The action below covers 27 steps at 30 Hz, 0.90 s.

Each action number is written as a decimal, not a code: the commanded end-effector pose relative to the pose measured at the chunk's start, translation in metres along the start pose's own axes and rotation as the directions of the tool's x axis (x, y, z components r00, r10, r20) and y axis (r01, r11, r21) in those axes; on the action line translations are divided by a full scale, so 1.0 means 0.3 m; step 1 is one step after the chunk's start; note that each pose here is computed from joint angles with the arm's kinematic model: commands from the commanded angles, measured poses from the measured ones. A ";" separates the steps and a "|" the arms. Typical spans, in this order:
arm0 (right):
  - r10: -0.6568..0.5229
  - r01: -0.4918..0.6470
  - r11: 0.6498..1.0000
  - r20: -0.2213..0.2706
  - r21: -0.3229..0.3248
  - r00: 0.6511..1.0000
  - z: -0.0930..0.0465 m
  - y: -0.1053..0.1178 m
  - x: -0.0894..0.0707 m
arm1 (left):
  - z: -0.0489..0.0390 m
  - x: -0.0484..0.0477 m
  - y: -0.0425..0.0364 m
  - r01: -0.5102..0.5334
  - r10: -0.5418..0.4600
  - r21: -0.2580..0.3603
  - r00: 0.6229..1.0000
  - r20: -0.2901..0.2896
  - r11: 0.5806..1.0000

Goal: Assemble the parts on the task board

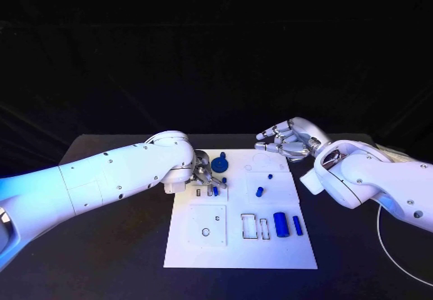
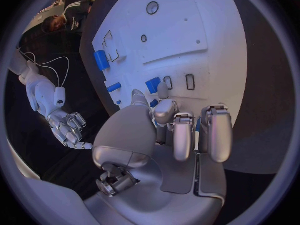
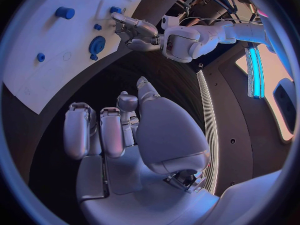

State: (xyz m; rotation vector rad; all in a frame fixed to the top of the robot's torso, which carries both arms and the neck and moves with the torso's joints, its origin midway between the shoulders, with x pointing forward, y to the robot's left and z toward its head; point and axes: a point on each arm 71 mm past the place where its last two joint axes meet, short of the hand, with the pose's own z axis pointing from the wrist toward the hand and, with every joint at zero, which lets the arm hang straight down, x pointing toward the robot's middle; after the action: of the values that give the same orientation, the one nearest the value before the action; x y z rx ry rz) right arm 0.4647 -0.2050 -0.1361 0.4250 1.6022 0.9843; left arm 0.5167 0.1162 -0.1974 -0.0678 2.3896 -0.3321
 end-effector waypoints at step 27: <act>-0.018 0.020 0.999 -0.056 0.037 0.998 0.007 -0.013 0.011 | 0.015 0.004 -0.013 -0.038 0.038 -0.014 0.998 -0.041 0.999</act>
State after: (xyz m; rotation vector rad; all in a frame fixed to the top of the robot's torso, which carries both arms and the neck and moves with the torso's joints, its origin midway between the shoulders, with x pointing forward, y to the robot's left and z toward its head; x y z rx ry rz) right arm 0.4669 -0.2057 -0.1401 0.4281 1.6526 0.9634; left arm 0.5195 0.1125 -0.2000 -0.0429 2.4181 -0.3085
